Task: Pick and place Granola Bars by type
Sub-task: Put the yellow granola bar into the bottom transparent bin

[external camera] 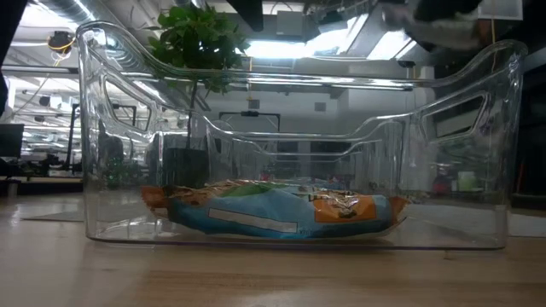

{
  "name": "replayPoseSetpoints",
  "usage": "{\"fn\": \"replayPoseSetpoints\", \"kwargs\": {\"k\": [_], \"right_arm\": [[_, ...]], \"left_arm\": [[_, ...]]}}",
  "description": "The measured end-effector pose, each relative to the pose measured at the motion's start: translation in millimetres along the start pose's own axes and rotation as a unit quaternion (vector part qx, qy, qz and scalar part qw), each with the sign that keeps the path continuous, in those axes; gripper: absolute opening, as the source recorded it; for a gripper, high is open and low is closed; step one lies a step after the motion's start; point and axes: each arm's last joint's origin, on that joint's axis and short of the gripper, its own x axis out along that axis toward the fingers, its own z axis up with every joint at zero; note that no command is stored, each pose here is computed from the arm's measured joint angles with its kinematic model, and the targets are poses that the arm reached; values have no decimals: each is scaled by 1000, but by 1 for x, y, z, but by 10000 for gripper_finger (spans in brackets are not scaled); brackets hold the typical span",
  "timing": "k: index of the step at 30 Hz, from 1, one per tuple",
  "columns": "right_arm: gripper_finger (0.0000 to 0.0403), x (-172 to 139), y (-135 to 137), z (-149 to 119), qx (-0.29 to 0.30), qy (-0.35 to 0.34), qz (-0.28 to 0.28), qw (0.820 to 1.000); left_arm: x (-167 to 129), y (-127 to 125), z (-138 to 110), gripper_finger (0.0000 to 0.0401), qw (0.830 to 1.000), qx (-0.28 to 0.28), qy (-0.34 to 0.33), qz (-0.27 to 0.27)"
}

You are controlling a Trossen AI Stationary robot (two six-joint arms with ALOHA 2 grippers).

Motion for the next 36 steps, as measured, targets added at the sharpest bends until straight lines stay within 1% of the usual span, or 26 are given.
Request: {"fn": "replayPoseSetpoints", "kwargs": {"k": [4,9,14,16,20,25,28,31,36], "right_arm": [[58,7,12,15,-40,-14,22,999],[58,25,24,31,-99,6,40,994],[58,52,36,45,-149,35,54,987],[58,64,39,49,-164,45,57,984],[58,92,44,51,-175,56,65,981],[58,122,51,49,-190,65,87,976],[58,140,56,45,-214,75,110,968],[58,157,60,42,-234,73,145,959],[58,185,64,39,-243,56,157,956]], "left_arm": [[3,3,1,45,1000,-5,3,4],[9,10,3,41,1000,-13,6,17],[13,15,4,38,999,-20,9,25],[10,18,4,39,999,-20,9,24],[0,29,2,42,999,-26,3,22],[-27,49,-4,39,999,-43,-24,8],[-41,59,-8,36,998,-54,-41,-2],[-53,69,-12,36,996,-64,-54,-9],[-66,75,-17,37,994,-80,-68,-19]]}}
